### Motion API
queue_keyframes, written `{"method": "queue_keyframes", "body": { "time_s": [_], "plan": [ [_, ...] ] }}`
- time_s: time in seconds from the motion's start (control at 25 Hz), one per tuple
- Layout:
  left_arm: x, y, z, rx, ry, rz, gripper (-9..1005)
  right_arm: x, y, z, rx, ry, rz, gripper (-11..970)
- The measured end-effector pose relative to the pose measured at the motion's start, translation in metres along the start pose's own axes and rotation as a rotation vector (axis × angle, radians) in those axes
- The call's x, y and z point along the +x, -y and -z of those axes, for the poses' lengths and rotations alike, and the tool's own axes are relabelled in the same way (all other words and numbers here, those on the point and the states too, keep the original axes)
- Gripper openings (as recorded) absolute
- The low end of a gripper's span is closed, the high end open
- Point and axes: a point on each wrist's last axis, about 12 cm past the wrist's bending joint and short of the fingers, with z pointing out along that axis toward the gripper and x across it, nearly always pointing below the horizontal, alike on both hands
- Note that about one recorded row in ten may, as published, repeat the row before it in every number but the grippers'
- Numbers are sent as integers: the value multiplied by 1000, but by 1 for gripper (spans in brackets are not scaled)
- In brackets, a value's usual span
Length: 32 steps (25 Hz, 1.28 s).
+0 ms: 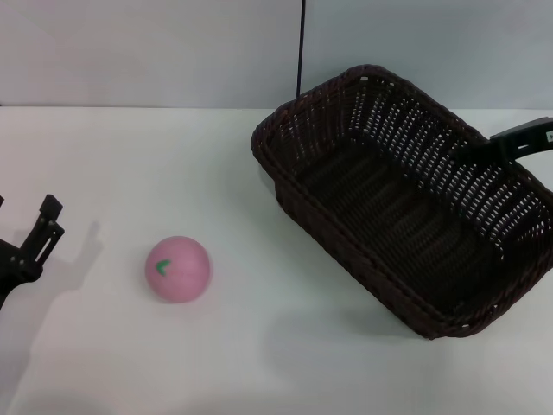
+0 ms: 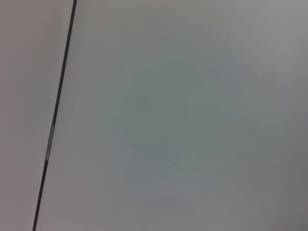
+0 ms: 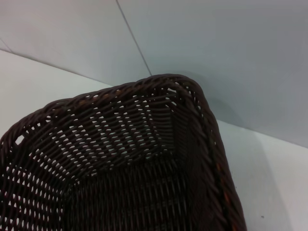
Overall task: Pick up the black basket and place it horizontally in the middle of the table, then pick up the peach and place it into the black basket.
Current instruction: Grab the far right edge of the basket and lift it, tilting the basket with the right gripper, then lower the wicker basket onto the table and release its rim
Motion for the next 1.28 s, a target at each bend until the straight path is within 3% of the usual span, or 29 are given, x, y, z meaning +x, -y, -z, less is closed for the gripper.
{"method": "queue_keyframes", "body": {
  "time_s": [0.32, 0.48, 0.72, 0.96, 1.12, 1.28],
  "plan": [
    [-1, 0, -2, -2, 6, 0, 824, -6, -3, 6, 26, -15, 63, 305],
    [-1, 0, -3, 0, 8, -1, 824, -12, -12, 10, 9, -63, 144, 211],
    [-1, -1, -2, -3, 7, -1, 823, -25, -31, 25, -43, -89, 364, 192],
    [1, -1, 3, -8, -4, 1, 822, -35, -43, 32, -107, -104, 678, 197],
    [0, 0, 9, -11, 1, 3, 822, -38, -53, 24, -142, -103, 871, 201],
    [0, 1, 15, -16, 9, 6, 822, -41, -62, 9, -170, -95, 975, 205]
  ]
}}
